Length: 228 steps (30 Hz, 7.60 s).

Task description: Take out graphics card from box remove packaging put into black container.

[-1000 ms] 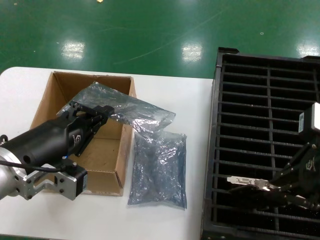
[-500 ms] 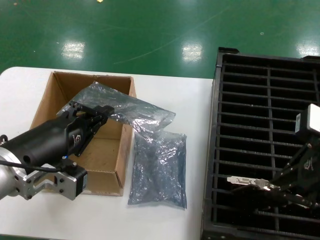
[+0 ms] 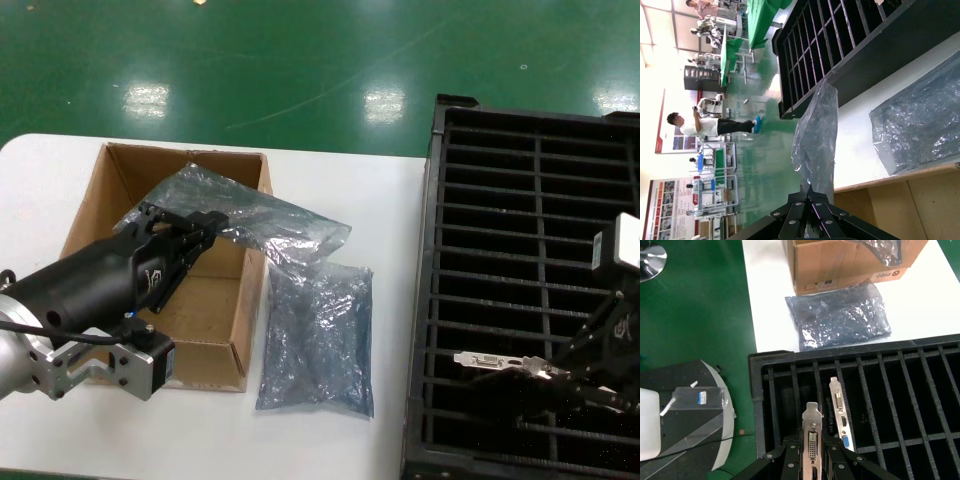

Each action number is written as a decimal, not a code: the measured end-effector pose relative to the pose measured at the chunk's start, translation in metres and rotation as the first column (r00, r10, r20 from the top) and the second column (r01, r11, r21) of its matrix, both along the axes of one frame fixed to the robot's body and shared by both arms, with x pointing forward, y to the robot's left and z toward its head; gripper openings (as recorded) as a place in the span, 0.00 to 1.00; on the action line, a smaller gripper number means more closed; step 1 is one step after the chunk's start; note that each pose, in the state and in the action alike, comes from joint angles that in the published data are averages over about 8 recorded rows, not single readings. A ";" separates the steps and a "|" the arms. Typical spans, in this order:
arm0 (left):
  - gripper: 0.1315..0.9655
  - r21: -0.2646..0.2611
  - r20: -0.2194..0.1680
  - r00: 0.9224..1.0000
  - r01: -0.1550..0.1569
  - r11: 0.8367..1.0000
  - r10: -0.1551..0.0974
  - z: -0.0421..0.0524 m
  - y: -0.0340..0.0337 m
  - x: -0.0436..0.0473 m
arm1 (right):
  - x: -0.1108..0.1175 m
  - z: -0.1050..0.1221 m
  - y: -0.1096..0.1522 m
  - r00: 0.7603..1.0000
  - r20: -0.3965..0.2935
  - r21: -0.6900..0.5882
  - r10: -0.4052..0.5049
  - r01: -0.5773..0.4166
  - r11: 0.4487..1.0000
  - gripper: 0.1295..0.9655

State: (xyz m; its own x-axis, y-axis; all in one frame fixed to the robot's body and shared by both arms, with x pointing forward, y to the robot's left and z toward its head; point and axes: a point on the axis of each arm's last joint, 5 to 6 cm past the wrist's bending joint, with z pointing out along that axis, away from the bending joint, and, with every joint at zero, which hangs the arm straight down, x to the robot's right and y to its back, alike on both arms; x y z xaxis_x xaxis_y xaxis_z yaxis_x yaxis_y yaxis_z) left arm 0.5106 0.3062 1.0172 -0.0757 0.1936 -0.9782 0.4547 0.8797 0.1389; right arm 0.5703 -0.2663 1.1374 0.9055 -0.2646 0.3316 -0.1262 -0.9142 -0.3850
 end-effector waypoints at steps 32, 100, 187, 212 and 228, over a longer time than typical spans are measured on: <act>0.01 0.000 0.000 1.000 0.000 1.000 0.000 0.0000 0.0000 0.0000 | 0.011 -0.012 0.027 0.998 0.007 -0.066 0.069 -0.068 0.995 0.07; 0.01 -0.165 -0.158 0.987 0.005 0.986 -0.032 0.0131 -0.0084 0.0056 | -0.039 -0.106 -0.078 0.811 0.307 0.697 -0.498 0.165 0.698 0.97; 0.96 -0.763 -0.299 0.945 -0.322 0.561 0.135 0.0076 0.0011 0.0793 | -0.036 -0.143 -0.065 0.776 0.330 0.781 -0.537 0.096 0.618 1.00; 1.00 -0.905 -0.285 0.958 -0.270 0.329 0.001 -0.0662 -0.0169 0.0522 | -0.039 -0.200 -0.045 0.666 0.315 0.865 -0.677 0.092 0.493 1.00; 1.00 -0.940 -0.321 0.947 -0.320 0.122 0.012 -0.1126 -0.0226 0.0265 | -0.048 -0.239 -0.031 0.563 0.268 0.895 -0.782 0.155 0.418 1.00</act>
State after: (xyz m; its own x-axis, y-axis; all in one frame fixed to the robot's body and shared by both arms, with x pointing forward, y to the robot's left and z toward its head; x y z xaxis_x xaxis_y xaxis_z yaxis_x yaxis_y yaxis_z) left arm 0.5372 0.2836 0.9046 -0.1603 -0.9483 -0.2740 0.1528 0.2505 -0.9560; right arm 0.5226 -0.2973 0.8981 0.1994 -0.9721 0.1237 0.0998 -0.1054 -0.9894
